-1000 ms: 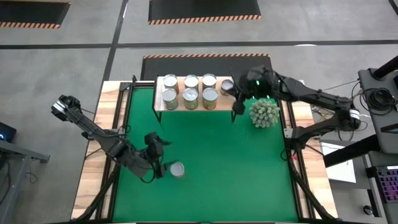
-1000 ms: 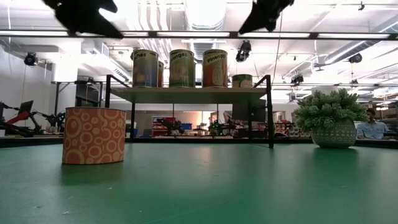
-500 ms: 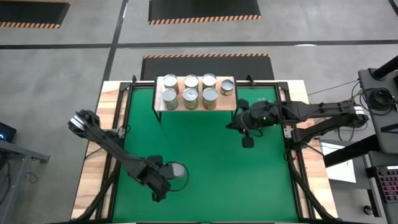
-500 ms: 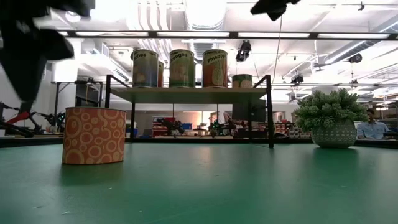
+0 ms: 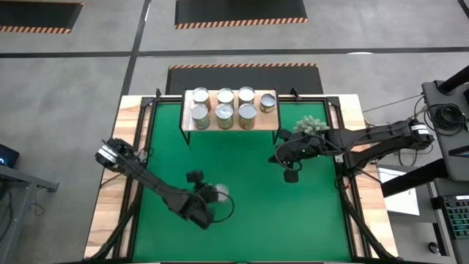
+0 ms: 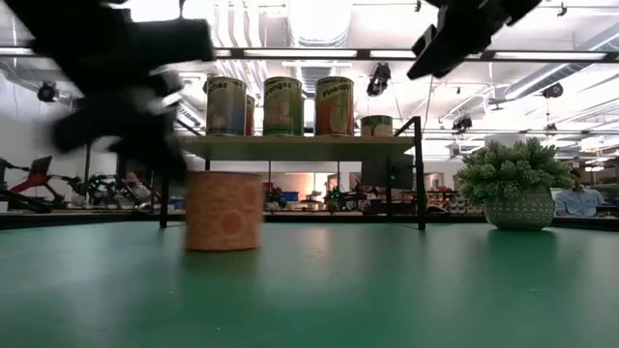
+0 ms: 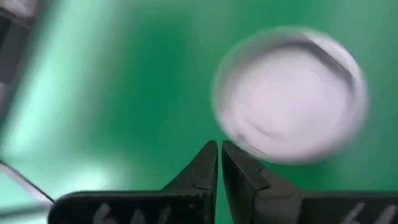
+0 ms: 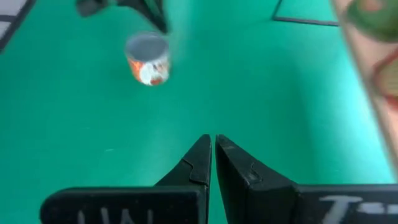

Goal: Pick and place cans onto a shelf
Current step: Put the canned meatballs on the shelf

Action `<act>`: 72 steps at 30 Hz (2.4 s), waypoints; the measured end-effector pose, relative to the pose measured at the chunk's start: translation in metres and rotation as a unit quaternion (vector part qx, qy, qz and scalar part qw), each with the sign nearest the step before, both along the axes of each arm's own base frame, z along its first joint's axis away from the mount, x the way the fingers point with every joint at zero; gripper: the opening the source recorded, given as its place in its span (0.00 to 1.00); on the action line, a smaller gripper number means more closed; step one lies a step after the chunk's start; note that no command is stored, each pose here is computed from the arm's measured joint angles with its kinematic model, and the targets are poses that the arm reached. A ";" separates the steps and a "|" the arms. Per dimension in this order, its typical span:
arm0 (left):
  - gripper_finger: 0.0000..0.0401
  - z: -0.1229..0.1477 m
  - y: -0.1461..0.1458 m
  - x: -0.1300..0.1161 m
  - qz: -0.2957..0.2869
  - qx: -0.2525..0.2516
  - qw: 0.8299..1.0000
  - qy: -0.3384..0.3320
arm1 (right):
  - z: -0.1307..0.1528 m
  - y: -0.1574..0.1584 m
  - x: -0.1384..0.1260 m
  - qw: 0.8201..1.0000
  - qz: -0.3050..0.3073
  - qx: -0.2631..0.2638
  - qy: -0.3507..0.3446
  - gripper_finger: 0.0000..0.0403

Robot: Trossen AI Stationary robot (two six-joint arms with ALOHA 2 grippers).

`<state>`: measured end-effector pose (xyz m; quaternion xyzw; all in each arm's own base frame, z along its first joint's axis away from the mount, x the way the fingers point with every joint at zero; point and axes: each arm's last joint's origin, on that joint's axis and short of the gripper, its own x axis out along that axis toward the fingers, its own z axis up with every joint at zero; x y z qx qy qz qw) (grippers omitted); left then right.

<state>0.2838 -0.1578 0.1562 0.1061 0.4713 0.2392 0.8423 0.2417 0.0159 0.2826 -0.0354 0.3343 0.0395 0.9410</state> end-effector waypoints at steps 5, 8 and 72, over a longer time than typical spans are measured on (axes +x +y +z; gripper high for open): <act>0.01 0.006 0.014 0.013 -0.008 0.044 0.999 -0.020 | -0.024 0.003 0.002 0.998 0.020 0.043 -0.030 0.03; 0.00 0.006 0.012 0.013 -0.022 0.021 1.000 -0.005 | -0.040 0.003 0.003 0.998 0.014 0.058 -0.032 0.03; 0.00 -0.021 -0.004 0.011 -0.047 -0.027 0.998 -0.038 | -0.125 0.043 0.150 0.994 0.075 -0.084 0.008 0.03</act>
